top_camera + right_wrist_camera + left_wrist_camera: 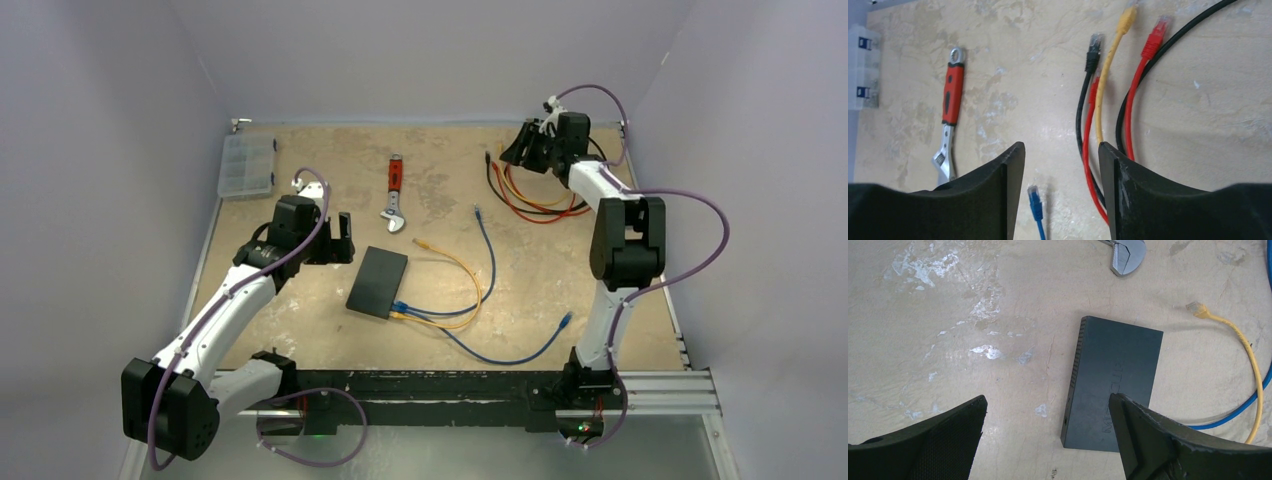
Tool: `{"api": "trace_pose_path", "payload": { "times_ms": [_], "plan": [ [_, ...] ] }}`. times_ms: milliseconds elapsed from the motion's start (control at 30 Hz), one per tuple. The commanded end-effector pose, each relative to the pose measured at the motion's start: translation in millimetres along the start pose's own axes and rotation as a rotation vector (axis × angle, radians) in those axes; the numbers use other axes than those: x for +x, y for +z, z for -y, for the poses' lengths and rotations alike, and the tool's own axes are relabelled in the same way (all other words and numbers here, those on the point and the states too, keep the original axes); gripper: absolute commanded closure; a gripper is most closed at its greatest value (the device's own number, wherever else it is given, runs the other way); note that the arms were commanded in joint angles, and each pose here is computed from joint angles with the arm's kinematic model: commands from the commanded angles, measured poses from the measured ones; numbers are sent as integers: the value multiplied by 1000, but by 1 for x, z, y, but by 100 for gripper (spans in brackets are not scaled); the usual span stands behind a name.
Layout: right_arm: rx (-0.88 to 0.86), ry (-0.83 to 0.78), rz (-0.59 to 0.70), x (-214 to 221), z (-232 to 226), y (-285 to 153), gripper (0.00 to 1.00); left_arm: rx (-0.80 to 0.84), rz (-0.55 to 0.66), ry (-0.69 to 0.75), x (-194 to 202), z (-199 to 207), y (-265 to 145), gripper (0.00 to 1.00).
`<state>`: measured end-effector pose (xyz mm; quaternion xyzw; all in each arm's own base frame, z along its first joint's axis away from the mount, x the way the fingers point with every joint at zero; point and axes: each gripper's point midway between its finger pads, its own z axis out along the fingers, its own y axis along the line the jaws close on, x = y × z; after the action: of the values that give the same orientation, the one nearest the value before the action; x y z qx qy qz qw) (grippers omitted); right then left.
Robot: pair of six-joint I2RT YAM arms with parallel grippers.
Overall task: Pull the plug from the switch port
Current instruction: Place the connector at the center of the board, then pull the connector from the switch port.
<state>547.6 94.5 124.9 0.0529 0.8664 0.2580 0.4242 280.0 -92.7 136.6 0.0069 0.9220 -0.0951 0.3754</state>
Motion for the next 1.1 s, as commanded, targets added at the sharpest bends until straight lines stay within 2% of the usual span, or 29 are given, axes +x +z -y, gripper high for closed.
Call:
{"api": "trace_pose_path", "payload": {
  "times_ms": [0, 367, 700, 1067],
  "plan": [
    [-116, -56, 78, -22, -37, -25, 39, 12, 17, 16, -6, 1, 0, 8],
    [-203, -139, 28, 18, -92, -55, 29, 0, 11, 12, -6, -1, 2, 7],
    [-225, -251, -102, 94, -135, -80, 27, -3, 4, 12, -5, -1, 3, 7],
    [-278, -304, -154, 158, -160, -122, 26, -3, -10, 8, -2, -1, 6, 7]
  ]
}}
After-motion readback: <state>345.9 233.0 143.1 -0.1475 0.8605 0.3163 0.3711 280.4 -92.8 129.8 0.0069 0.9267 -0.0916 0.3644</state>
